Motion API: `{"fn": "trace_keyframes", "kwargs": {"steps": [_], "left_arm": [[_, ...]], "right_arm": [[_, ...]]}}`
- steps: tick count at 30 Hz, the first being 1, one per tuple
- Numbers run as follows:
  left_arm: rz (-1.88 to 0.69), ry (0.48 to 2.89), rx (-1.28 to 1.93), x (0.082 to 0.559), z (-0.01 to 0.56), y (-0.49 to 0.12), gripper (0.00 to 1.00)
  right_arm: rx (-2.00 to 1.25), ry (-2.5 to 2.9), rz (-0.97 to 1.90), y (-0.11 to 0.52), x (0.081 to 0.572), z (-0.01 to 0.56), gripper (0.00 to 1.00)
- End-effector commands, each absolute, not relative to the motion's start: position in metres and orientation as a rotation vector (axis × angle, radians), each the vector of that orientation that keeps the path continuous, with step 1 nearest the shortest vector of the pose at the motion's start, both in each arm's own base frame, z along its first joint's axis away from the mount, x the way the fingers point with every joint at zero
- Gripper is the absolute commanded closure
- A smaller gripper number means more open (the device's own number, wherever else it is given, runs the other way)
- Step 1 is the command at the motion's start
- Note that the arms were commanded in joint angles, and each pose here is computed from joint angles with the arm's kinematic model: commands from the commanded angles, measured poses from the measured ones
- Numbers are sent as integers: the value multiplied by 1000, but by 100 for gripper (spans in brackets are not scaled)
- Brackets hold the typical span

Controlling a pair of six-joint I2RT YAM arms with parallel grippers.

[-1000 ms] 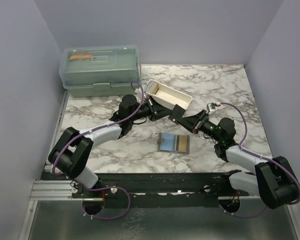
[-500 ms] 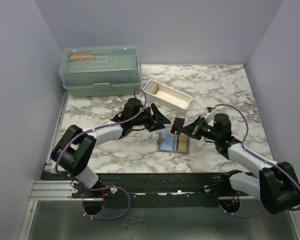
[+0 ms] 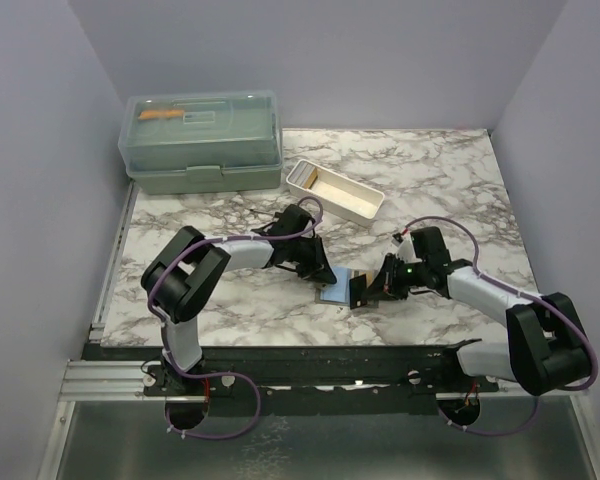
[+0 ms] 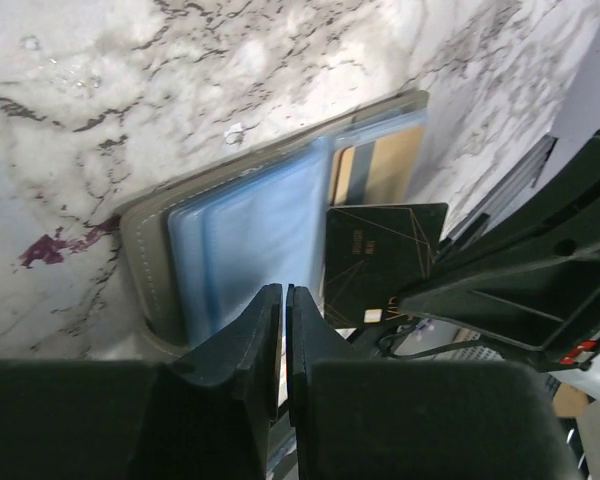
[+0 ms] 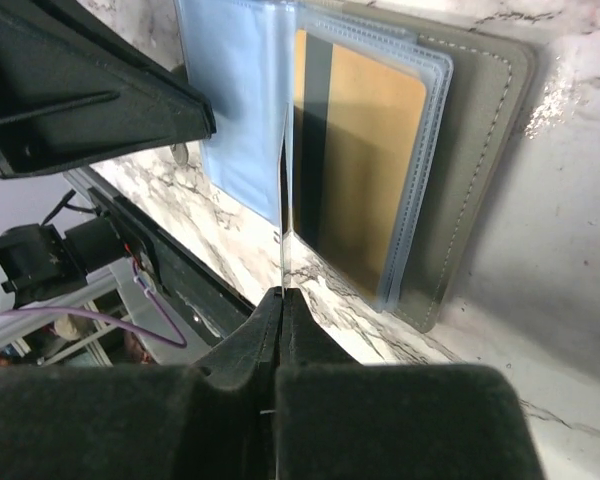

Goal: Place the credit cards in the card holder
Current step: Insert the credit card into the card holder.

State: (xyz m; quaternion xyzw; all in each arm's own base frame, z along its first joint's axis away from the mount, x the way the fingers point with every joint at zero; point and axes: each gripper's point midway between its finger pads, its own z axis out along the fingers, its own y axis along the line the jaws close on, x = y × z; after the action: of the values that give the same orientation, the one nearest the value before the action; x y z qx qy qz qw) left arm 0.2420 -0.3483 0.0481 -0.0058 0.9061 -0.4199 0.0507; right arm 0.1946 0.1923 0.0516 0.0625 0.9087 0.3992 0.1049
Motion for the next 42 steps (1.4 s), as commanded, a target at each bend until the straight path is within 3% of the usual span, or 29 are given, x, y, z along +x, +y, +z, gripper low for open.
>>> {"fn": "trace_keyframes", "kwargs": {"steps": [1,13,42], "left_arm": [[-1173,2824,61,238,33,-337,89],[-1026,2860,61,240,16,-324,93],[-966,2858,78,243,15,-318,96]], "right_arm": [[121,2699,1240,195,186,55,100],[101,2653,1279,201,196,53,100],[217,2754,1172,186,196,30,100]]}}
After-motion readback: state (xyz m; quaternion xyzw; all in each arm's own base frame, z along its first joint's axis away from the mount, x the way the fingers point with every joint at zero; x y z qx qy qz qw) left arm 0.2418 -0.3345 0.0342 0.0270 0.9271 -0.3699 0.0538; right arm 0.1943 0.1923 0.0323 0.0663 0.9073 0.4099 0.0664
